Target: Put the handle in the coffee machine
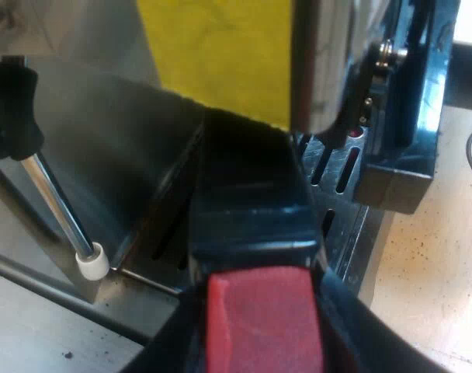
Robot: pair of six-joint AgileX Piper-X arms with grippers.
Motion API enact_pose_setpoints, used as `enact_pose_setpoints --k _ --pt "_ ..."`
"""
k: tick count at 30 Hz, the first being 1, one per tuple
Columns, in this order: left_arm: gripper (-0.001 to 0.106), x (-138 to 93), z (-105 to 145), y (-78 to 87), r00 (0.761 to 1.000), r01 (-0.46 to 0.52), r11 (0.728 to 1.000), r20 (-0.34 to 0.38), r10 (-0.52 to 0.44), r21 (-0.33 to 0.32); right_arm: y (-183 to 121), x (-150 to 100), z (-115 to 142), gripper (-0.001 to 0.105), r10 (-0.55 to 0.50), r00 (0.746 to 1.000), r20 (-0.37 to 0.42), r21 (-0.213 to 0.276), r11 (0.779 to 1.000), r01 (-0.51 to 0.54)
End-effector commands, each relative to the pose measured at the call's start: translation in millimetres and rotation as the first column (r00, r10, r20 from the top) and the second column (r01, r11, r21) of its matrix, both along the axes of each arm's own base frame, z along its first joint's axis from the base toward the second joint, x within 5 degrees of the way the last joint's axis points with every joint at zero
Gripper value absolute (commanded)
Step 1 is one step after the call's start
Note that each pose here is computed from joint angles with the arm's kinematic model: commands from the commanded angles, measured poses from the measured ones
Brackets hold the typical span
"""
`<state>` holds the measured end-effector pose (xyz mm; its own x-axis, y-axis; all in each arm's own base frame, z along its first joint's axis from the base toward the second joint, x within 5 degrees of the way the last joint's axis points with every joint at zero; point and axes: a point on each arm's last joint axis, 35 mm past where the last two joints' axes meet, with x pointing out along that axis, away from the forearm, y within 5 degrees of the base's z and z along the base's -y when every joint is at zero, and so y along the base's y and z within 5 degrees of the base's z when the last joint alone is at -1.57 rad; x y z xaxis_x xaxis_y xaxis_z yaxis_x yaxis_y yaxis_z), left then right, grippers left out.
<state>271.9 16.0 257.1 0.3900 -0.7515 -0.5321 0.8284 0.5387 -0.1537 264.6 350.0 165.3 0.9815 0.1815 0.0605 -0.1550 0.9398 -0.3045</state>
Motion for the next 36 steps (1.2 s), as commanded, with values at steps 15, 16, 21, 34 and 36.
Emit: enact_pose_setpoints --k 15,16,21,34,36 --pt "0.000 -5.3 23.0 -5.1 0.982 0.140 0.979 0.146 -0.118 -0.148 2.2 1.8 16.0 0.039 -0.018 0.997 0.074 0.051 0.999 0.014" --pt "0.000 -5.3 23.0 -5.1 0.982 0.140 0.979 0.146 -0.118 -0.148 2.2 1.8 16.0 0.039 -0.018 0.997 0.074 0.051 0.999 0.014" --pt "0.006 -5.4 23.1 -5.2 0.982 0.142 0.978 0.147 -0.120 -0.152 2.0 1.7 17.1 0.039 -0.019 0.997 0.080 0.060 0.998 0.014" --pt "0.055 -5.4 23.1 -5.2 0.982 0.142 0.978 0.147 -0.120 -0.152 0.6 1.1 22.5 0.039 -0.035 0.994 0.108 0.078 0.997 0.027" --pt "0.055 -5.4 23.0 -5.1 0.982 0.141 0.979 0.147 -0.119 -0.149 0.2 0.8 24.3 0.039 -0.037 0.992 0.118 0.094 0.995 0.026"
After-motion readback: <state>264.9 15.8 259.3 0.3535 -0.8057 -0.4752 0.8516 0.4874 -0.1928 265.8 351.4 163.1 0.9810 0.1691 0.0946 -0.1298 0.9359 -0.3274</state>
